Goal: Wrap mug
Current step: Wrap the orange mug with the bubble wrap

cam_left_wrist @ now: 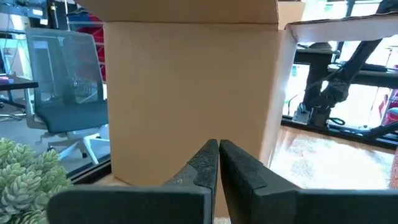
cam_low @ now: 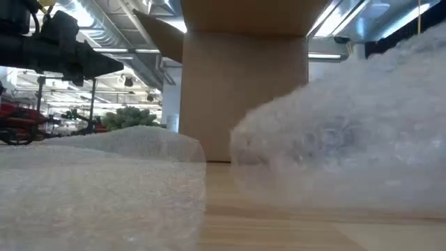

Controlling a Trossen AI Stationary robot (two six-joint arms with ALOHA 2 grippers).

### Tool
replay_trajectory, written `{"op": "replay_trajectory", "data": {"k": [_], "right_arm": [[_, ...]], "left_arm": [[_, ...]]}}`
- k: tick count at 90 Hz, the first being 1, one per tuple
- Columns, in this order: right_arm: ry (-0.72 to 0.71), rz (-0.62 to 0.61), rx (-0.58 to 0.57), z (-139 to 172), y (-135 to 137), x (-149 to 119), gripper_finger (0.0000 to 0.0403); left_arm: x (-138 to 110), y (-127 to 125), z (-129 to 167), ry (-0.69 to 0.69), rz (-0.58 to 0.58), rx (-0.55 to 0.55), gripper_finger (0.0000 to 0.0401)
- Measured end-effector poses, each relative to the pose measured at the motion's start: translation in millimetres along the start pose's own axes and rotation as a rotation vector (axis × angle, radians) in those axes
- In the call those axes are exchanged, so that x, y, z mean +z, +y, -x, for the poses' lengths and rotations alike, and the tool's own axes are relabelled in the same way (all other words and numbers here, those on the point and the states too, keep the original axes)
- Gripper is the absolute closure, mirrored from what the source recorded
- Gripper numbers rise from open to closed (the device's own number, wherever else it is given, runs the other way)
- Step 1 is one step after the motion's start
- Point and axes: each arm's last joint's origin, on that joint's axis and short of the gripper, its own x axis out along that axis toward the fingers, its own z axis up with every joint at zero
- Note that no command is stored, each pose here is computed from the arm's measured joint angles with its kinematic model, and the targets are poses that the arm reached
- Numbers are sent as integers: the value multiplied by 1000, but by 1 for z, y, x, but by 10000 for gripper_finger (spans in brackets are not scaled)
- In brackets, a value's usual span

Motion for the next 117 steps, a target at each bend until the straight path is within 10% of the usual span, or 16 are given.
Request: {"op": "replay_trajectory", "data": {"k": [18,39,88,117], "right_arm": [[-271,-36,105,24,-6,34,397],[-412,-80,-83,2,-17,75,400],[-46,-183,-699,-69,-66,123,396],[31,-179,-706,-75,-67,124,260]], "left_arm": [[0,0,0,0,12,0,401],[0,0,0,0,28,0,401],[0,0,0,0,32,0,401],[0,0,0,0,74,0,401]]}}
